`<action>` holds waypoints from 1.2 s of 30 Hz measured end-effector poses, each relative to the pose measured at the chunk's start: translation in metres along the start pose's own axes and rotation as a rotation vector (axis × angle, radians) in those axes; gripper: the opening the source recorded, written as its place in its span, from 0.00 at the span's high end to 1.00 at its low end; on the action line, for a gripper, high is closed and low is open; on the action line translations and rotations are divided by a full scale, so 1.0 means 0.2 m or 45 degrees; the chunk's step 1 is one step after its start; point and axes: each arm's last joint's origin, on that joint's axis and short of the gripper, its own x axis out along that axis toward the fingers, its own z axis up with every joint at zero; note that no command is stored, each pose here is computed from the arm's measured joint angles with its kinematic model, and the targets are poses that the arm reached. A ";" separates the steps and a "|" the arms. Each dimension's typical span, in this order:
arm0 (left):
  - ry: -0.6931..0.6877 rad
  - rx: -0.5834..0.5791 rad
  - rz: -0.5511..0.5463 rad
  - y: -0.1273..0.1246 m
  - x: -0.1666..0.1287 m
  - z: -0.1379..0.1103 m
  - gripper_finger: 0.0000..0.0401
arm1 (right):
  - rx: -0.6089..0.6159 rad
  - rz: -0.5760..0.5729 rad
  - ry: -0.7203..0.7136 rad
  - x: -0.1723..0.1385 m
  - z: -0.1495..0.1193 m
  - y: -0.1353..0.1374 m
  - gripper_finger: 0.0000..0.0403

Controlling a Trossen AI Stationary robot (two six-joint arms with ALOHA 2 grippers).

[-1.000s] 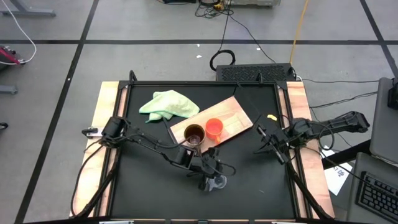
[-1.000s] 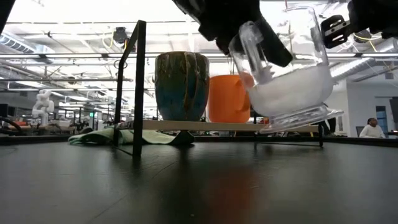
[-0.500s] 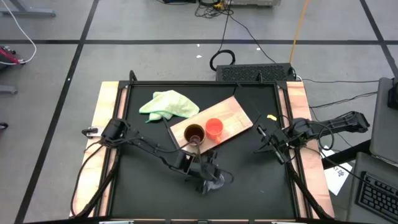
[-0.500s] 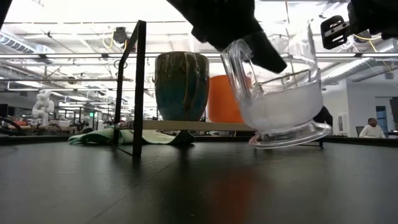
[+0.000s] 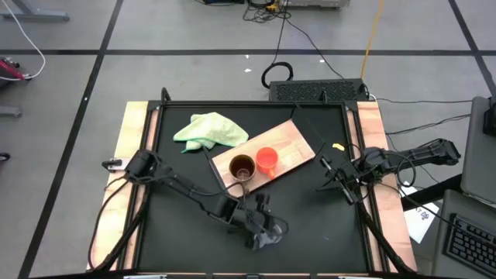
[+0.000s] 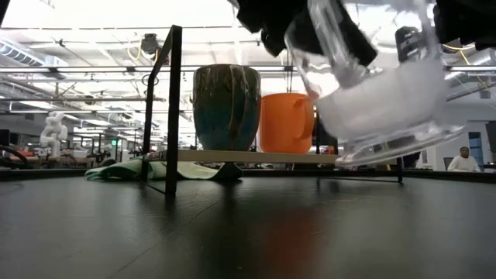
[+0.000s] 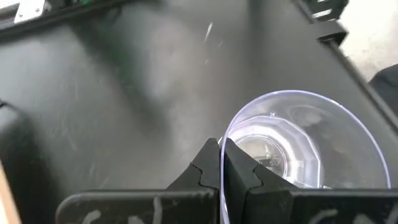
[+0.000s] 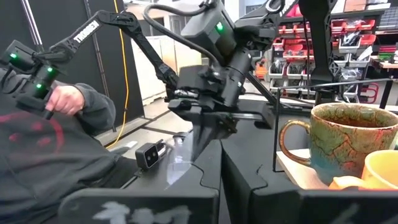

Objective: Stack small to large cups/mugs on shelf
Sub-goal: Put the transparent mug on the shelf

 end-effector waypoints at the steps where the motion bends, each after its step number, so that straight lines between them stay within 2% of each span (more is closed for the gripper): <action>1: 0.011 0.001 0.003 0.01 0.00 0.00 1.00 | 0.000 0.000 0.001 0.00 0.00 0.00 1.00; 7: 0.140 0.068 -0.021 0.05 -0.03 0.01 1.00 | -0.009 0.000 0.003 0.00 0.00 0.00 1.00; 13: 0.207 0.105 -0.126 0.09 -0.02 -0.01 1.00 | -0.009 -0.001 0.012 0.00 0.00 0.00 1.00; 17: 0.280 0.110 -0.138 0.10 0.02 -0.06 1.00 | -0.021 -0.001 0.016 0.00 -0.01 0.00 1.00; 20: 0.246 0.113 -0.175 0.10 0.03 -0.05 1.00 | -0.024 -0.002 0.017 0.00 -0.01 0.00 1.00; 24: 0.297 0.115 -0.206 0.09 0.05 -0.08 1.00 | -0.024 -0.002 0.017 0.00 -0.01 0.00 1.00; 36: 0.304 0.117 -0.228 0.09 0.06 -0.09 0.99 | -0.028 -0.003 0.017 0.00 -0.01 0.00 1.00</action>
